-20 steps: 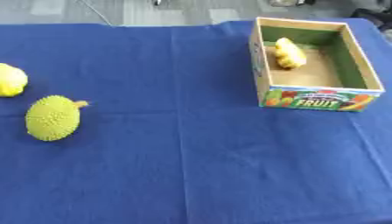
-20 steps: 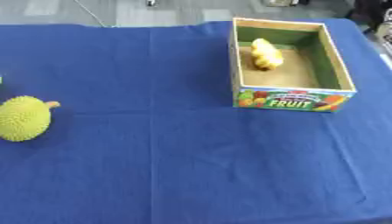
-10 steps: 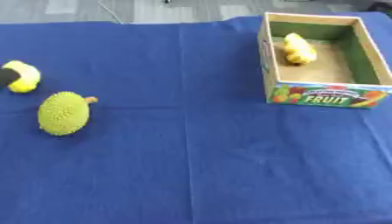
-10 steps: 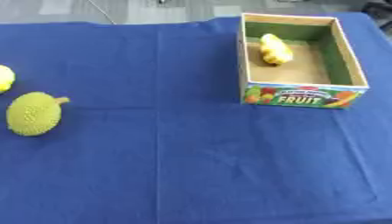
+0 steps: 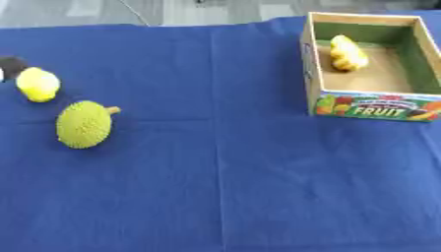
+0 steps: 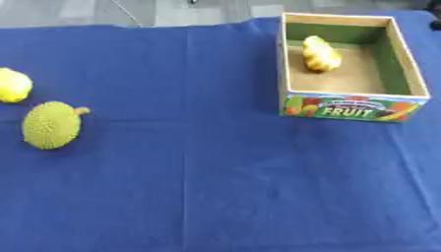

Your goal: Pick up the objects with one hand, pass them to the other hand, and then place them into the box on the other side of the table.

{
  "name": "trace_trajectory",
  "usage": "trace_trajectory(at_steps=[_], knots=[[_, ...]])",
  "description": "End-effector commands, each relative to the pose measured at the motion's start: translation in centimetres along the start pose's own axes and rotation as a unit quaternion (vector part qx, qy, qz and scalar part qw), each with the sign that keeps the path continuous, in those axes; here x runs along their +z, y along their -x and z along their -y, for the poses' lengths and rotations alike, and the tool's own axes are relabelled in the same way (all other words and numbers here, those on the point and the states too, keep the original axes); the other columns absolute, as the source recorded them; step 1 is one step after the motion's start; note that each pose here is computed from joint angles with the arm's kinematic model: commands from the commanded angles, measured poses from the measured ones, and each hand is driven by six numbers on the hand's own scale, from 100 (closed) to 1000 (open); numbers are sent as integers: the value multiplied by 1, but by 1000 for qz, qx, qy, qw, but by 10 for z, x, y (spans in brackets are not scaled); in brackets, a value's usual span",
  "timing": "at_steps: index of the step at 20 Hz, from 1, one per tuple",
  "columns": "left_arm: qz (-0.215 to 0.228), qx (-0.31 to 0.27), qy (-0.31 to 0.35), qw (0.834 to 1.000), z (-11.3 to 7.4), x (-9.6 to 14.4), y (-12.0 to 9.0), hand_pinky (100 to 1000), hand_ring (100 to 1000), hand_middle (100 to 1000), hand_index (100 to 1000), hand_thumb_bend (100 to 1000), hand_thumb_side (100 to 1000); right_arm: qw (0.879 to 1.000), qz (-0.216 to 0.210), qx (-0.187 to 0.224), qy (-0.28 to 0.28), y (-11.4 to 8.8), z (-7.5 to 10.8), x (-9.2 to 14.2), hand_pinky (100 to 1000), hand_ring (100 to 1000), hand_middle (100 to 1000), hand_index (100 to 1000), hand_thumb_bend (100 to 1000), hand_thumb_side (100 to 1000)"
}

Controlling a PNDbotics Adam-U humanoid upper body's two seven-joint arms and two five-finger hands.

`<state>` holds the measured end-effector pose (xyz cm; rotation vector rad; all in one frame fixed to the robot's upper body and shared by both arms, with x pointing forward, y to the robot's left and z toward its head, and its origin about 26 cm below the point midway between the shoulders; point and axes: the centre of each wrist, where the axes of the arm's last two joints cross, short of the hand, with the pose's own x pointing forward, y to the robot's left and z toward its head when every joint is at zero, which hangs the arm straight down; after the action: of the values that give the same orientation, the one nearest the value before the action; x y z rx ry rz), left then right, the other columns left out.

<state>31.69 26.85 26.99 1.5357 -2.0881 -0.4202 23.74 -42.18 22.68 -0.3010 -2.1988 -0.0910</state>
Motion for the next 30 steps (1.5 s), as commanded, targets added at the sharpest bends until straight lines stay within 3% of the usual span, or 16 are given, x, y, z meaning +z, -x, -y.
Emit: trace_trajectory(at_steps=[1, 6, 11, 16, 20, 30], knots=[[-23, -10, 21, 999, -10, -20, 11, 767, 673, 559, 735, 900, 435, 1000, 11, 13, -4, -3, -2, 2, 666, 897, 894, 977, 100, 648], [-80, 12, 131, 988, -5, -49, 28, 782, 687, 579, 743, 882, 453, 1000, 7, 20, -4, 3, -2, 9, 668, 898, 895, 978, 100, 644], [-115, 28, 239, 964, 2, -77, 41, 833, 739, 625, 767, 904, 422, 1000, -2, 22, -9, 8, -3, 15, 666, 895, 894, 979, 100, 648], [-127, 9, 351, 928, 13, -103, 54, 848, 765, 682, 794, 911, 405, 999, -26, 25, -27, 14, -9, 18, 662, 890, 892, 978, 100, 653], [-150, -23, 439, 886, 28, -119, 72, 870, 799, 751, 825, 928, 392, 998, -39, 27, -35, 17, -13, 20, 662, 887, 889, 975, 100, 662], [-204, -125, 532, 812, 80, -134, 92, 879, 828, 788, 800, 952, 289, 997, -48, 30, -45, 19, -16, 21, 662, 886, 889, 968, 100, 671]])
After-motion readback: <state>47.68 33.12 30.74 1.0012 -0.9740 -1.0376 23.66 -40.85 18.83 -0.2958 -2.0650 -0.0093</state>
